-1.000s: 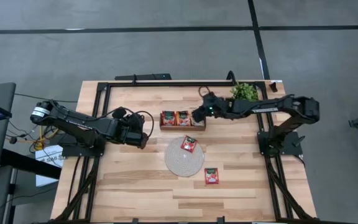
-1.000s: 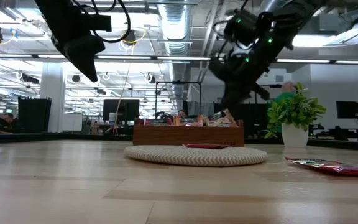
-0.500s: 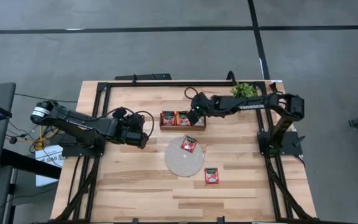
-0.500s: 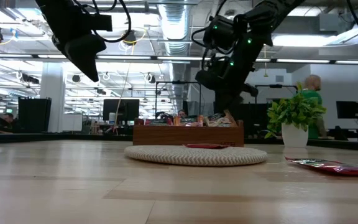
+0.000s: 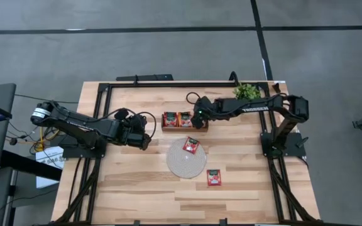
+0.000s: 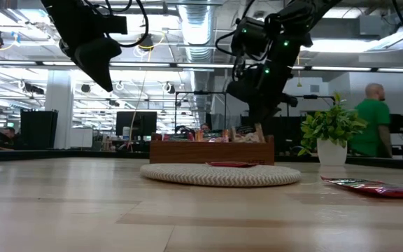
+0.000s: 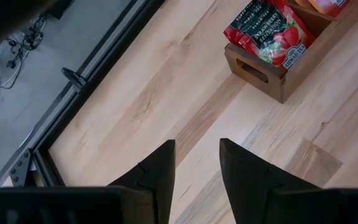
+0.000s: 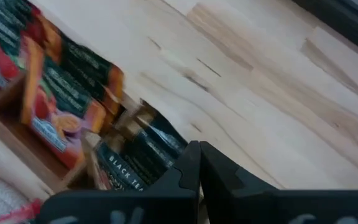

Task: Pick & Place Tea
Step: Put the brown tea bag into the right section of the wooden organizer, then put the red tea bag into the left section of the wooden organizer

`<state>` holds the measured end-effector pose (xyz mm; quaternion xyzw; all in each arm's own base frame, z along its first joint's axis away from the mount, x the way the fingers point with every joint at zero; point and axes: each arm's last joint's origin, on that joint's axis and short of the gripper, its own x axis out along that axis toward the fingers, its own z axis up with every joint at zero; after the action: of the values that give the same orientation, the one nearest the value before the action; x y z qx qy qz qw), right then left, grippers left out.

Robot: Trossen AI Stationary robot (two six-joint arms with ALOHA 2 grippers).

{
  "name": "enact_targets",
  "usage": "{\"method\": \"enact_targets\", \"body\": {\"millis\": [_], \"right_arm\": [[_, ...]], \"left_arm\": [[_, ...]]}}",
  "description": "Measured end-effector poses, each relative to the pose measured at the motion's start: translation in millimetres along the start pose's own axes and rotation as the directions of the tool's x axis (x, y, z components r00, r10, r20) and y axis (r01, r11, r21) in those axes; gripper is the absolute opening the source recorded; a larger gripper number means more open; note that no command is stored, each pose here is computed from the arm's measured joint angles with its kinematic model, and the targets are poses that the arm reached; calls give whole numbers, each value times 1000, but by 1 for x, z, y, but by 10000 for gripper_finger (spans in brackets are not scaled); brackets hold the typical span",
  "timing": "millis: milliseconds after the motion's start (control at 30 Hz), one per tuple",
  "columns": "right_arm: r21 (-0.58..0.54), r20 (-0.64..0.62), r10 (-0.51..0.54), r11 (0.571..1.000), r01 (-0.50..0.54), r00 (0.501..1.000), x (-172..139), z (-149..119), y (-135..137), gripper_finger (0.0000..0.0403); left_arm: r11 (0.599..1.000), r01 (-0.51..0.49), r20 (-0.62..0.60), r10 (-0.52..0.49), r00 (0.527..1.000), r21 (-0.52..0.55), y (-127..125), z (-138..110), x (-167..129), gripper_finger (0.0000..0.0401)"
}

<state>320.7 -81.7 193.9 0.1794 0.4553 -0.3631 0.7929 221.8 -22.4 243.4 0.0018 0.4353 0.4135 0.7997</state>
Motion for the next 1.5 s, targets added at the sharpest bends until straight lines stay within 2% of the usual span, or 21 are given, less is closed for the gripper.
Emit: {"method": "enact_targets", "body": {"millis": [333,467,667,733,800,900,1000,1067,1200,1300,1500], "right_arm": [[-29,-32,-20,999,19,999,-4,-6,1,0],[-33,11,-64,997,64,998,-12,-5,0,0],[-13,85,-64,998,65,994,-54,-2,-15,0],[-22,89,-31,999,33,996,-75,-6,-20,0],[-79,66,36,996,-31,997,-96,-13,-23,0],[-212,-46,203,955,-208,978,-124,-31,-23,0],[-298,-208,373,857,-421,904,-147,-52,-17,0],[-324,-294,420,801,-503,859,-157,-66,-10,0],[-376,-376,408,753,-540,832,-170,-91,3,1],[-380,-410,394,746,-547,822,-172,-102,15,11],[-434,-460,344,717,-546,819,-162,-123,44,70]], "left_arm": [[1000,7,7,-7,1000,-9,-1,1,0,118],[1000,7,7,-7,1000,-10,-1,1,0,118],[1000,12,3,-12,1000,-10,-1,1,0,118],[1000,15,3,-15,1000,-12,-1,1,0,118],[1000,22,7,-22,1000,-20,-2,2,0,118],[998,51,12,-51,999,-37,-4,3,0,118],[995,99,12,-99,995,-30,-7,5,0,118],[992,119,16,-119,993,-28,-9,7,-1,118],[990,140,14,-140,990,-33,-10,7,-1,118],[986,159,-1,-159,987,-43,-11,7,-1,118],[977,191,-27,-194,981,-92,-12,6,-1,118]]}}
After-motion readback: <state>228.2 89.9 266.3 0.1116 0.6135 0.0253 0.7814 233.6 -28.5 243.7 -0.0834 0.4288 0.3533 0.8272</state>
